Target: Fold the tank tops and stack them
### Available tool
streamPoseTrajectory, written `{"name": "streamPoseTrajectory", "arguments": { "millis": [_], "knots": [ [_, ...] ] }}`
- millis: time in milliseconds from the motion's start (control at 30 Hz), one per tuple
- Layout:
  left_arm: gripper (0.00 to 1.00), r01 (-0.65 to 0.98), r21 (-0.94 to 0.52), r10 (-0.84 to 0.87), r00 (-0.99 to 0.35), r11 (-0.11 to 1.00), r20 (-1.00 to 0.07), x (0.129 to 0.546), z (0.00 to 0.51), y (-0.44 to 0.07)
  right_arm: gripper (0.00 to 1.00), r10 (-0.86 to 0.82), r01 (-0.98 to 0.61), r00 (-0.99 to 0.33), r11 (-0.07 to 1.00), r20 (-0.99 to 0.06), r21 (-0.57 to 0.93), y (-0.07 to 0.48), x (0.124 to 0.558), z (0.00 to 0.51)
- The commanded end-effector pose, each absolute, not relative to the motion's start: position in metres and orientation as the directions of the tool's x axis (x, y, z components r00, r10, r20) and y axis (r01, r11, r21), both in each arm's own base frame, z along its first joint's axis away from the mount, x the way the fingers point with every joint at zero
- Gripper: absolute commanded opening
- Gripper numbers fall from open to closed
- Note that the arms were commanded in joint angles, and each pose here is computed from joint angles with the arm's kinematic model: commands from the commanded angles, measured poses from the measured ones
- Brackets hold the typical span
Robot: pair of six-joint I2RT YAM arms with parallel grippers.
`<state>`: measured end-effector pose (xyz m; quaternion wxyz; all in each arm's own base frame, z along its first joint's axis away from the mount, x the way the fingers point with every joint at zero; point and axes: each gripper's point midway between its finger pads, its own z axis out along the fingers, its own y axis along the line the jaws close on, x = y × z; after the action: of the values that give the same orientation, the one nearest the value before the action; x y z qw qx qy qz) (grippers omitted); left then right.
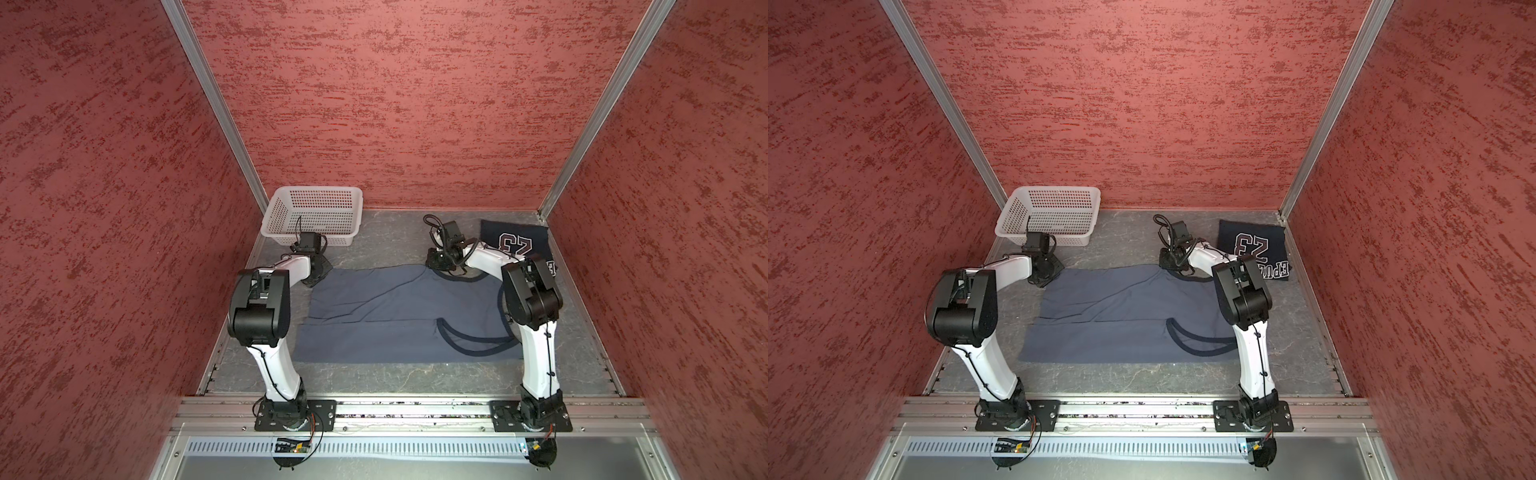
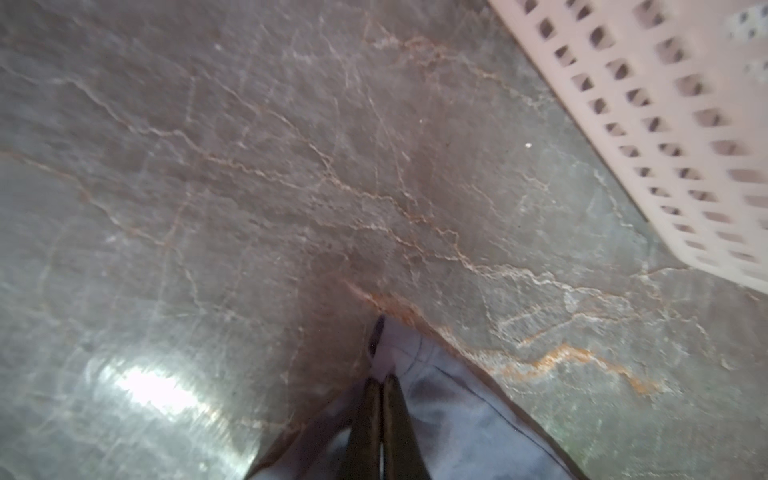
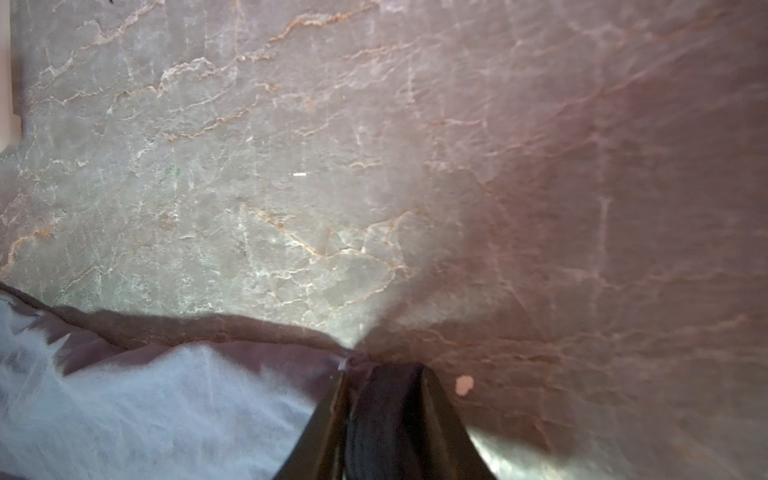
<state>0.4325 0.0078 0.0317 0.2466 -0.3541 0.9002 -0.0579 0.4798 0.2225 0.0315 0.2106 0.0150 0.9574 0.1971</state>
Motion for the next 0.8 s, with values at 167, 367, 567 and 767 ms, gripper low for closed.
{"name": "streamPoseTrajectory", "arguments": {
  "millis": [167, 367, 567, 767],
  "knots": [
    [0.0, -0.545, -0.358, -0.646, -0.553, 0.758, -0.527, 0.442, 0.081, 0.011, 0.18, 0.094, -0.085, -0.891, 0.926, -0.444, 0.368, 0.227, 0.487, 0.052],
    [0.0, -0.528, -0.383, -0.649, -0.549, 0.758, -0.527, 0.438, 0.087, 0.008, 0.09, 0.095, -0.094, -0.878, 0.927, -0.47, 0.364, 0.227, 0.486, 0.062],
    [0.0, -0.531, -0.393, -0.654, -0.518, 0.751, -0.551, 0.428, 0.098, 0.015, 0.01, 0.102, -0.111, -0.845, 0.927, -0.526, 0.359, 0.223, 0.483, 0.081],
    [0.0, -0.507, -0.485, -0.699, -0.458, 0.713, -0.55, 0.416, 0.11, 0.023, 0.0, 0.091, -0.14, -0.823, 0.924, -0.56, 0.356, 0.219, 0.467, 0.092]
  ]
}}
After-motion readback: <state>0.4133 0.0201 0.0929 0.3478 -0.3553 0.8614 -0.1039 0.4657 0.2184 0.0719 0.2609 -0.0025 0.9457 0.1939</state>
